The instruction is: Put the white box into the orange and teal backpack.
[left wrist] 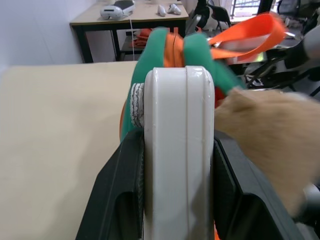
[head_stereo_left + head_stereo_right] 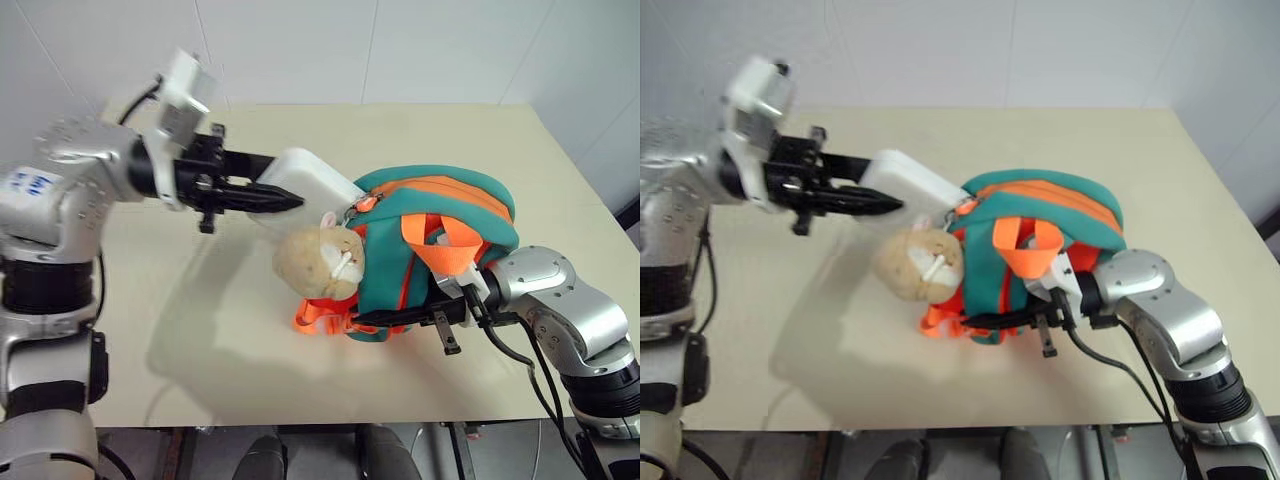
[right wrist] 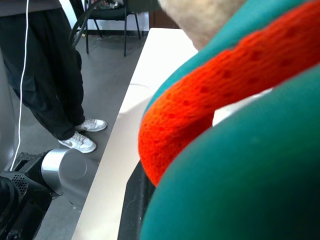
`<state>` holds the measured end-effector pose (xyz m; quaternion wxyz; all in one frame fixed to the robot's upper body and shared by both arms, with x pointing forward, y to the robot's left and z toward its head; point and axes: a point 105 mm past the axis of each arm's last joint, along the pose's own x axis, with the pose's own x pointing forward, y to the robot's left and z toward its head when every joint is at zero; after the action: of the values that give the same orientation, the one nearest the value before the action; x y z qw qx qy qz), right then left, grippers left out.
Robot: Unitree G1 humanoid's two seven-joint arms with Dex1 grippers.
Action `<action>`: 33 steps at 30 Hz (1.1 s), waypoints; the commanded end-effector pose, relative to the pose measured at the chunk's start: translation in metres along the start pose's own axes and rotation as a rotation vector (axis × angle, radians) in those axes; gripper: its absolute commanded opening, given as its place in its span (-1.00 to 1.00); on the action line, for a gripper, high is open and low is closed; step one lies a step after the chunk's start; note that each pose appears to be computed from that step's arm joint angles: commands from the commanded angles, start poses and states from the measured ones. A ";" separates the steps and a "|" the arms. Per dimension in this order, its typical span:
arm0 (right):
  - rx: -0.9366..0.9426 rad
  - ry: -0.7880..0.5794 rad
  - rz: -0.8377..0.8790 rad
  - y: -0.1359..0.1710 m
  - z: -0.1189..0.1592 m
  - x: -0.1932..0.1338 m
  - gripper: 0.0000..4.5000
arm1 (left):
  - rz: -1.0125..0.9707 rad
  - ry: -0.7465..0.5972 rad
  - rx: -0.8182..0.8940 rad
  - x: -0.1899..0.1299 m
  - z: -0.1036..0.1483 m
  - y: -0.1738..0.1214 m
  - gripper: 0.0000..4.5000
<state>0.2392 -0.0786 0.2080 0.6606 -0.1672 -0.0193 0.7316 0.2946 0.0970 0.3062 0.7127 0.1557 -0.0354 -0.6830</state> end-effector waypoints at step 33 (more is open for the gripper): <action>-0.054 -0.010 -0.028 -0.005 0.006 0.003 -0.76 | 0.041 0.013 -0.064 0.075 -0.038 0.011 0.24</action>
<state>0.2436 -0.0768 0.2079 0.6722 -0.1725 -0.0252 0.7195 0.3273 0.0310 0.2389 0.7404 0.1209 0.0231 -0.6608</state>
